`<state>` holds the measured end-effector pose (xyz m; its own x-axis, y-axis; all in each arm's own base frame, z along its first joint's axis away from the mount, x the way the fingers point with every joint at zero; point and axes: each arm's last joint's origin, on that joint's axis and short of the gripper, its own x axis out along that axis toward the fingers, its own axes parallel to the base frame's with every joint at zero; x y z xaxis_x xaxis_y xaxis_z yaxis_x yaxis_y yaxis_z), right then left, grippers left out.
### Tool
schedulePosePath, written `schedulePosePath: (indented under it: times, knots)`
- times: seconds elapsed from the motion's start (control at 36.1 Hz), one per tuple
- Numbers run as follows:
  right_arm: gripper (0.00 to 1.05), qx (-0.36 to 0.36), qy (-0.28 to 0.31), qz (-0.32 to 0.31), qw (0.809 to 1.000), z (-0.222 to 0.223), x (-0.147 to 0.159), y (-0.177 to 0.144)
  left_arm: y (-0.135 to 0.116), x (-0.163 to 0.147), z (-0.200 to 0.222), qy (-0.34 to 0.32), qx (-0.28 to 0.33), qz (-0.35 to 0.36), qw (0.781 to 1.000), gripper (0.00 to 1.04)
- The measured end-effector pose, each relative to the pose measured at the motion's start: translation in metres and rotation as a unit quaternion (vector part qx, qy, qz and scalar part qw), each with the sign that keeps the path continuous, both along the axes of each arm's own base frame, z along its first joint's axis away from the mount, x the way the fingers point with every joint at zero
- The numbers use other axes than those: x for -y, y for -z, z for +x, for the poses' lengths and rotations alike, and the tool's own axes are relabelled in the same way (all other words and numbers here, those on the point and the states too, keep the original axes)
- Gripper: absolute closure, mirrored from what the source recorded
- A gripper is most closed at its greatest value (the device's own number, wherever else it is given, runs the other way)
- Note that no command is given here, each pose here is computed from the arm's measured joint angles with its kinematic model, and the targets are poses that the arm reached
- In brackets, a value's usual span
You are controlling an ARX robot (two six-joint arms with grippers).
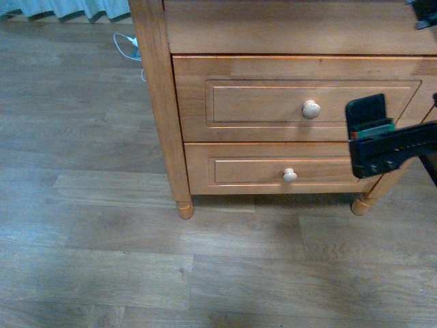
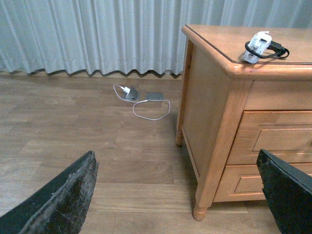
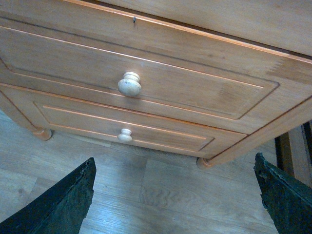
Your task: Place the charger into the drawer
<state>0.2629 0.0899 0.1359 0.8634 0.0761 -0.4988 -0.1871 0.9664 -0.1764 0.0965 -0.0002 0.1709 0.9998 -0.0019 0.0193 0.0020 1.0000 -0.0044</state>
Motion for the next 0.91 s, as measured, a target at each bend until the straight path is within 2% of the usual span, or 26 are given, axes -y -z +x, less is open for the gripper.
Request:
schedulePosePath:
  times: [0.33,0.91]
  knots:
    - [0.09,0.005,0.015,-0.025,1.0,0.058,-0.031,0.043,0.0,0.0,0.0,0.0,0.0,0.0,1.0,0.06]
    - [0.09,0.011,0.036,-0.031,0.999,0.099,-0.045,0.078,0.0,0.0,0.0,0.0,0.0,0.0,1.0,0.06]
